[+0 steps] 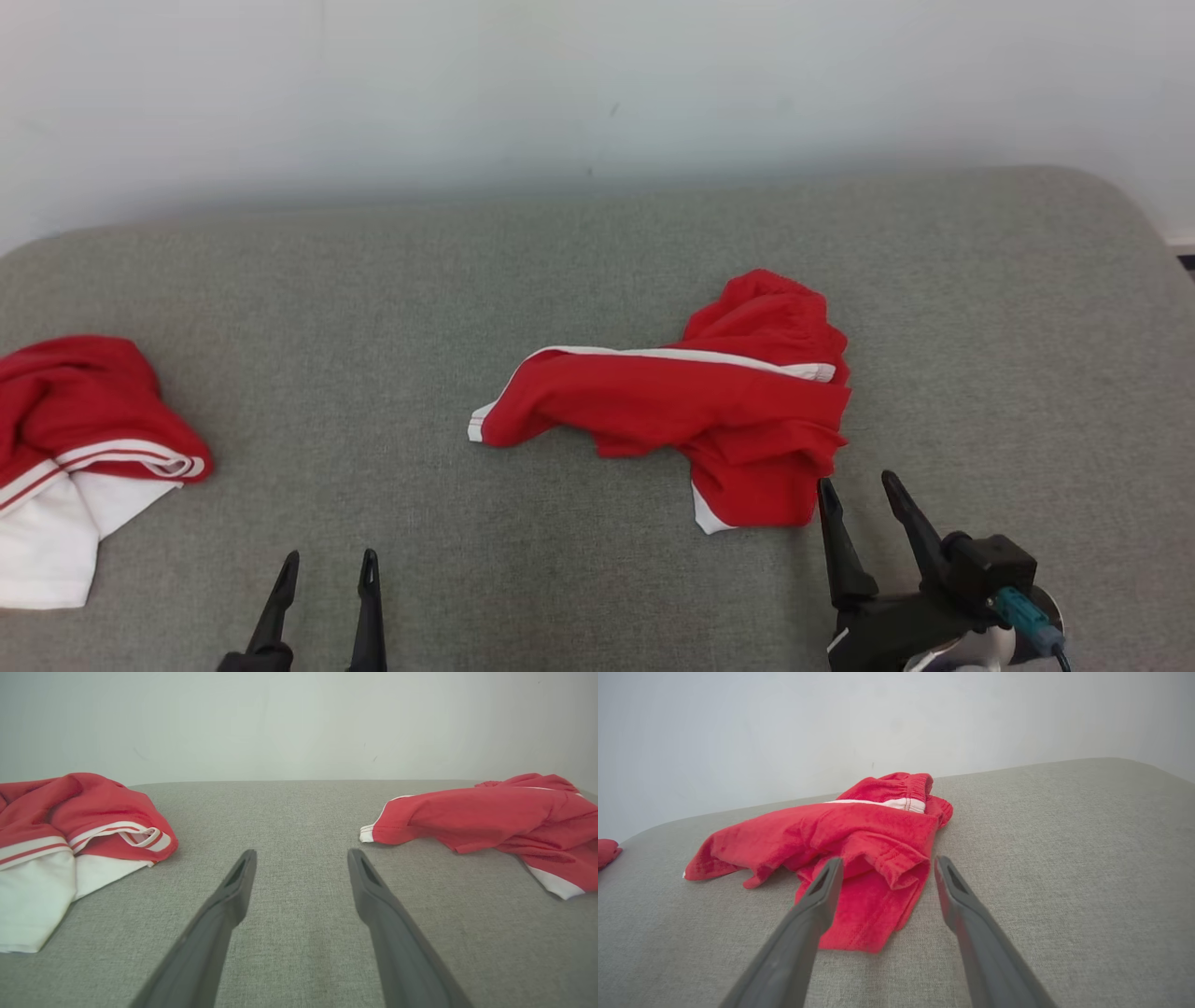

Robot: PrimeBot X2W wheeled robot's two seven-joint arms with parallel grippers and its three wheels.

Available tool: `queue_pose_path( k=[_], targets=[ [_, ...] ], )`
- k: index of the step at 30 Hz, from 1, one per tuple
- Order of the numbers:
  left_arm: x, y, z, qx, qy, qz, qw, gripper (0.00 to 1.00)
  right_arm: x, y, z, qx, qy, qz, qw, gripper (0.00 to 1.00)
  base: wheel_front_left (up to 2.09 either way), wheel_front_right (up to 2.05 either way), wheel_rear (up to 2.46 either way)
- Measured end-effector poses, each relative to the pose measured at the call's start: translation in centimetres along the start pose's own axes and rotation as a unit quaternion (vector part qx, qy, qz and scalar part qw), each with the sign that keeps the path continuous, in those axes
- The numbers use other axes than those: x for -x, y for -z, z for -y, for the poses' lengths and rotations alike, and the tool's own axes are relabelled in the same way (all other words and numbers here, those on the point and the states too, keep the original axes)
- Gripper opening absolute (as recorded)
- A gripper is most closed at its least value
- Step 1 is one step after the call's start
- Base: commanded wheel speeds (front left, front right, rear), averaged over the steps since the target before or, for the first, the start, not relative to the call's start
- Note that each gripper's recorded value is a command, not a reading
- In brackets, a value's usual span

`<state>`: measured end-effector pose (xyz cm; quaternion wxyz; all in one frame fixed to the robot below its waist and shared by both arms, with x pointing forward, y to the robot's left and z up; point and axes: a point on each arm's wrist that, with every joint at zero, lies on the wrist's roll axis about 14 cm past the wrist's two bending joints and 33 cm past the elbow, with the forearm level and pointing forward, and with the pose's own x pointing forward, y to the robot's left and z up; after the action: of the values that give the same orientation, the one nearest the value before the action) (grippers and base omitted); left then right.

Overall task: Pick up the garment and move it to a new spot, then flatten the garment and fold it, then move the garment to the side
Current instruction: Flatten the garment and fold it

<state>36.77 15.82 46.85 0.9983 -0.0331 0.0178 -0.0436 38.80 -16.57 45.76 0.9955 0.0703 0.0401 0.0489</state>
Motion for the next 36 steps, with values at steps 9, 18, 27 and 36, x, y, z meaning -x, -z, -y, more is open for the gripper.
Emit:
queue_pose_path(
  k=[9,18,27,36],
  targets=[
    [-1.5,1.1,0.0,0.005,-0.002,-0.016,1.0,1.0,-2.9,1.0,0.0,0.004,-0.005,-0.013,1.0,1.0,0.0,0.0,0.0],
    [-1.5,2.3,-1.1,0.006,-0.019,-0.034,0.999,1.0,-4.8,3.3,-0.7,0.004,-0.016,-0.042,0.999,0.0,0.0,0.0,0.0],
    [-0.9,1.9,-1.4,0.01,-0.03,-0.029,0.999,1.0,-5.5,0.9,-6.8,-0.006,-0.107,-0.003,0.994,0.0,0.0,0.0,0.0],
    [0.6,1.5,-1.5,0.022,-0.036,-0.025,0.999,1.0,-7.0,-3.6,-17.7,-0.031,-0.263,0.052,0.963,0.0,0.0,0.0,0.0]
  ],
)
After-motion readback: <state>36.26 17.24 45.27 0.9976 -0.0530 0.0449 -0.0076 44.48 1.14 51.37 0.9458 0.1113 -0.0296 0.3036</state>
